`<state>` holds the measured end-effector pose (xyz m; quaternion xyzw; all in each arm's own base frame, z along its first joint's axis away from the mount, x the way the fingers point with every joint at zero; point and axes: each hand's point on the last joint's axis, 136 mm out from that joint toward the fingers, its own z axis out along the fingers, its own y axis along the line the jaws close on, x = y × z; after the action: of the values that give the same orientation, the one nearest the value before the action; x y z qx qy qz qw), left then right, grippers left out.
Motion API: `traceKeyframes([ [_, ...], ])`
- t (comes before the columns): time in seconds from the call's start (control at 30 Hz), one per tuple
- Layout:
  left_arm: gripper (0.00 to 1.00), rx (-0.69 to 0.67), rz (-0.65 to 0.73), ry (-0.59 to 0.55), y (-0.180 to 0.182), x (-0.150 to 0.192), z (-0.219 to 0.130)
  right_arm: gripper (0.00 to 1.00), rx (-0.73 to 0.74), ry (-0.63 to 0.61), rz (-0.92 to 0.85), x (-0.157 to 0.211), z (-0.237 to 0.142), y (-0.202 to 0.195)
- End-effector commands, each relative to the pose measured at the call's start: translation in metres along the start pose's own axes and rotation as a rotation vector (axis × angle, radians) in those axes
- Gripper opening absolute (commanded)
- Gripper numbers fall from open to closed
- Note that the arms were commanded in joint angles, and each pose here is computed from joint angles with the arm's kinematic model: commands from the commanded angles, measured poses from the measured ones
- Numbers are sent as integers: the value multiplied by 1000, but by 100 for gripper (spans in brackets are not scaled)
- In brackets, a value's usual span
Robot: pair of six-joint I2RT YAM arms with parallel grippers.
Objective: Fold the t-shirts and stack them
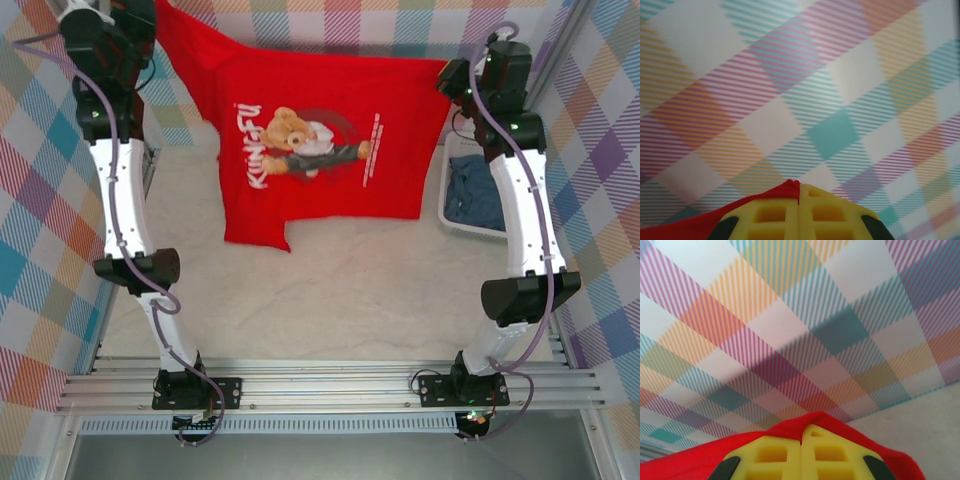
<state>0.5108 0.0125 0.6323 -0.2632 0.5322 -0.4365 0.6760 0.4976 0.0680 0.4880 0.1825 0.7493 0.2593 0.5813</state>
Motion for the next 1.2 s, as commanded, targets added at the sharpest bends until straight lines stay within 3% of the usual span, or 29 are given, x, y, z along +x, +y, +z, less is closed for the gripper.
traceKeyframes([
  [0.0, 0, 350, 57, -135, -156, -54, -99, 0, -68, -123, 20, -47, -39, 17],
  [0.13, 0, 247, 120, -47, -162, -37, -135, 0, -73, -91, 42, -37, -49, 9],
  [0.23, 0, 53, 192, -8, -127, -22, -163, 0, -73, -2, 79, -4, -52, -3],
  [0.37, 0, -348, 195, 17, -13, 10, -223, 0, -61, 198, 168, 79, -57, -33],
  [0.5, 0, -798, 261, 91, 145, 70, -319, 0, 28, 467, 161, 202, -71, -72],
  [0.57, 0, -957, 258, 180, 211, 109, -365, 0, 89, 592, 143, 262, -83, -94],
  [0.63, 0, -1090, 184, 292, 267, 155, -408, 0, 212, 704, 108, 316, -100, -125],
  [0.7, 0, -1217, 18, 366, 310, 200, -452, 0, 356, 802, 86, 361, -120, -162],
  [0.83, 0, -1278, -182, 443, 352, 257, -489, 0, 520, 872, 55, 398, -142, -208],
  [1.1, 0, -1237, -238, 541, 348, 277, -473, 0, 837, 887, -78, 391, -164, -258],
  [1.13, 6, -1213, -244, 561, 344, 281, -468, 0, 845, 887, -73, 392, -165, -260],
  [1.17, 23, -1197, -239, 578, 340, 282, -462, 0, 857, 887, -64, 393, -167, -262],
])
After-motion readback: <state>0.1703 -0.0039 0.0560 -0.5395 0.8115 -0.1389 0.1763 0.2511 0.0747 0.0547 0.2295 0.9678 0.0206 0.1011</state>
